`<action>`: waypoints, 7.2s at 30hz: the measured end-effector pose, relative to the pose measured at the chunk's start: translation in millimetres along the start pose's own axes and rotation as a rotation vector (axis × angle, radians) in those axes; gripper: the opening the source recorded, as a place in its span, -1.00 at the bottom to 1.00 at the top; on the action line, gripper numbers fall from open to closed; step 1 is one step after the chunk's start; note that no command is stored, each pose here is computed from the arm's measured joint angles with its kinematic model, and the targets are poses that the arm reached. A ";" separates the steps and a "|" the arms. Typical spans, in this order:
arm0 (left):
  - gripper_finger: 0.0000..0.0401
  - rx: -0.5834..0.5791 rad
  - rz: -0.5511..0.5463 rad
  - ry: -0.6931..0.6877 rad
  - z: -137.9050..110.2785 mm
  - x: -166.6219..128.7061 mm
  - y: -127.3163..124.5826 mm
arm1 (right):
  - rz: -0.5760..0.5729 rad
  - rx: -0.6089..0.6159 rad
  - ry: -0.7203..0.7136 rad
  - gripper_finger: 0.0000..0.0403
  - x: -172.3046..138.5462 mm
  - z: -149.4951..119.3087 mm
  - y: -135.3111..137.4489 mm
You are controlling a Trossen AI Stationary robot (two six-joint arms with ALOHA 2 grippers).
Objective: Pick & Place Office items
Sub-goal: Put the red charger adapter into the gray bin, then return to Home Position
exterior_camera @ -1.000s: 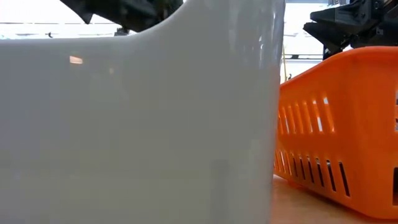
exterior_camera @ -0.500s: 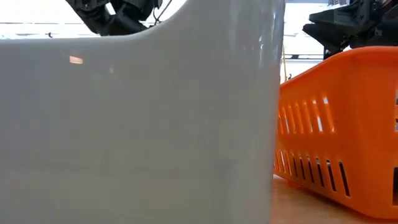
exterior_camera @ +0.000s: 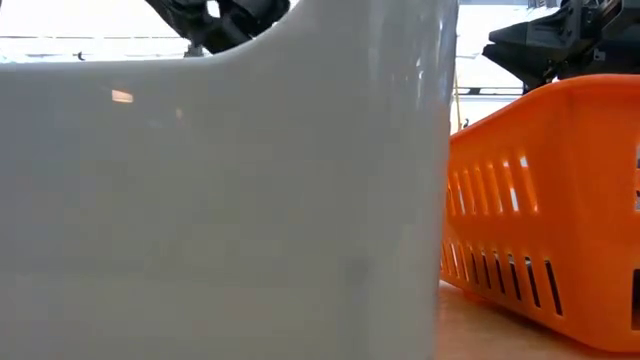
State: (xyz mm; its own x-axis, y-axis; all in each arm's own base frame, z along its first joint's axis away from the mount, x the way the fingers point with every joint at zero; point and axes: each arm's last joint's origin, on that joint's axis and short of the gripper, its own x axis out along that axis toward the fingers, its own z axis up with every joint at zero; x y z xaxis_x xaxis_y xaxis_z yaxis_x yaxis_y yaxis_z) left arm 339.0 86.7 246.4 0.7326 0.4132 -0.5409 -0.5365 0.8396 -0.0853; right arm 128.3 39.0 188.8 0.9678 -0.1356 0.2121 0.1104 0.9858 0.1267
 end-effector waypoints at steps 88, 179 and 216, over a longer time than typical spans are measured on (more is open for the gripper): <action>0.04 0.109 -0.063 0.235 -6.4 76.3 7.3 | 0.007 -0.003 0.013 -0.45 0.0 -1.4 0.3; 0.07 0.382 -0.639 0.372 -174.2 -130.0 -176.7 | 0.007 0.010 0.011 -0.45 0.0 -1.2 0.4; 0.21 0.299 -0.907 0.325 -90.6 -164.9 -121.4 | 0.007 0.011 0.009 -0.45 0.1 -1.0 0.4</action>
State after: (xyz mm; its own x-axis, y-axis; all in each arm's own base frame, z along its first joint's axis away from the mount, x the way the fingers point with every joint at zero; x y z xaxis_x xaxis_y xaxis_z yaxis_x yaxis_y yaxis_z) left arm 245.4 -115.4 270.1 0.6384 -0.5040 -0.5818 0.3259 0.8617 -0.3889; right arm 128.6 39.4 187.9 0.9705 -0.1276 0.2046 0.1010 0.9856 0.1357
